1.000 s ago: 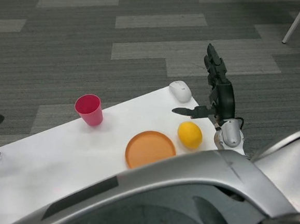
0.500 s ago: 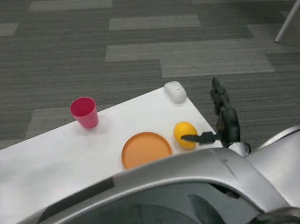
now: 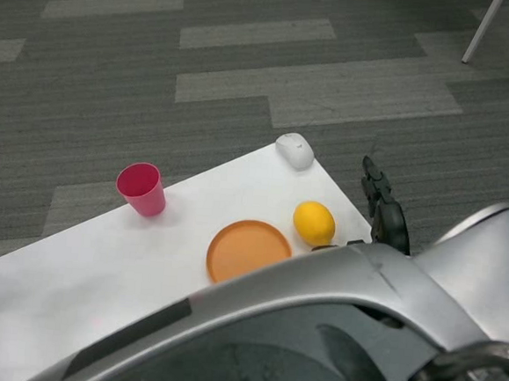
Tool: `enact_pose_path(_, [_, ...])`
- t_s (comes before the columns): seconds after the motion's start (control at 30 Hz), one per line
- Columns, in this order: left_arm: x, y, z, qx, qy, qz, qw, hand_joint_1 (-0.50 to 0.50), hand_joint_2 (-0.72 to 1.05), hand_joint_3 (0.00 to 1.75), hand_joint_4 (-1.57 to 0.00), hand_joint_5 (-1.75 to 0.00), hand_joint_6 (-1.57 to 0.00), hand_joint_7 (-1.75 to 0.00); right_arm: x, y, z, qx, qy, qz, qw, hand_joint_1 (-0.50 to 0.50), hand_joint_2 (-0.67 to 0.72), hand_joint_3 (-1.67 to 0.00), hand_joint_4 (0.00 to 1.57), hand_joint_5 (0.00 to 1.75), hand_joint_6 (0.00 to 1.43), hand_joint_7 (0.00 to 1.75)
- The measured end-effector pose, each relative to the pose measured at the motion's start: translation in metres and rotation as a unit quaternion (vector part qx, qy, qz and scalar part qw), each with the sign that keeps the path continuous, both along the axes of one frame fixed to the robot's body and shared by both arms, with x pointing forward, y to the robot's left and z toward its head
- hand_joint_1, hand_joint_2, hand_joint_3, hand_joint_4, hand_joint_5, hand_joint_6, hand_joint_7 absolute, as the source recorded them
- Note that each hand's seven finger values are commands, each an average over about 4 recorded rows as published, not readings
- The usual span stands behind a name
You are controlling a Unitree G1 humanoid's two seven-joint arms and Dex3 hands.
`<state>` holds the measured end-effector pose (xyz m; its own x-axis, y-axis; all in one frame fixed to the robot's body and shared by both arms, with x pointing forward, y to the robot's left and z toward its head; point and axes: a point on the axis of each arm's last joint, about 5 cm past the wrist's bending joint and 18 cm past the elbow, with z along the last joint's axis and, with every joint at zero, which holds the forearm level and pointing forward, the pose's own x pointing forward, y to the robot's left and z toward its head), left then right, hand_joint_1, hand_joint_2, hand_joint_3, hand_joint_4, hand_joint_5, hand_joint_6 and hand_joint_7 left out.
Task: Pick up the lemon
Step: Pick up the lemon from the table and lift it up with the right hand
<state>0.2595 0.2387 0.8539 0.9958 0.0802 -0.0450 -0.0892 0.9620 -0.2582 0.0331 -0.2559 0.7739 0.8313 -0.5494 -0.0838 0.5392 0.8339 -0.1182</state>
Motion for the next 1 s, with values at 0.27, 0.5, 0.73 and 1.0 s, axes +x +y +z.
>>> enact_pose_path(0.27, [0.0001, 0.0, 0.0, 0.0, 0.0, 0.0, 1.0, 0.5, 0.96, 0.09, -0.04, 0.0, 0.0, 0.0, -0.004, 0.003, -0.007, 0.011, 0.027, -0.004, 1.0, -0.25, -0.38, -0.4, 0.0, 0.58, 0.0, 0.0])
enact_pose_path(0.5, [0.0001, 0.0, 0.0, 0.0, 0.0, 0.0, 1.0, 0.5, 0.96, 0.09, -0.04, 0.0, 0.0, 0.0, 0.004, 0.002, -0.009, 0.009, 0.042, 0.016, 0.999, -0.25, -0.41, -0.48, 0.0, 0.63, 0.0, 0.0])
enact_pose_path(0.73, [0.0002, 0.0, 0.0, 0.0, 0.0, 0.0, 1.0, 0.5, 0.96, 0.09, -0.04, 0.0, 0.0, 0.0, 0.017, 0.004, -0.009, 0.0, 0.051, 0.072, 0.996, -0.25, -0.41, -0.44, 0.0, 0.68, 0.0, 0.0])
enact_pose_path(1.0, [0.0002, 0.0, 0.0, -0.002, 0.0, 0.001, 1.0, 0.5, 0.96, 0.02, -0.04, 0.0, 0.0, 0.0, 0.019, 0.002, -0.009, -0.004, 0.059, 0.096, 0.994, -0.03, 0.12, -0.08, 0.0, 0.68, 0.0, 0.0])
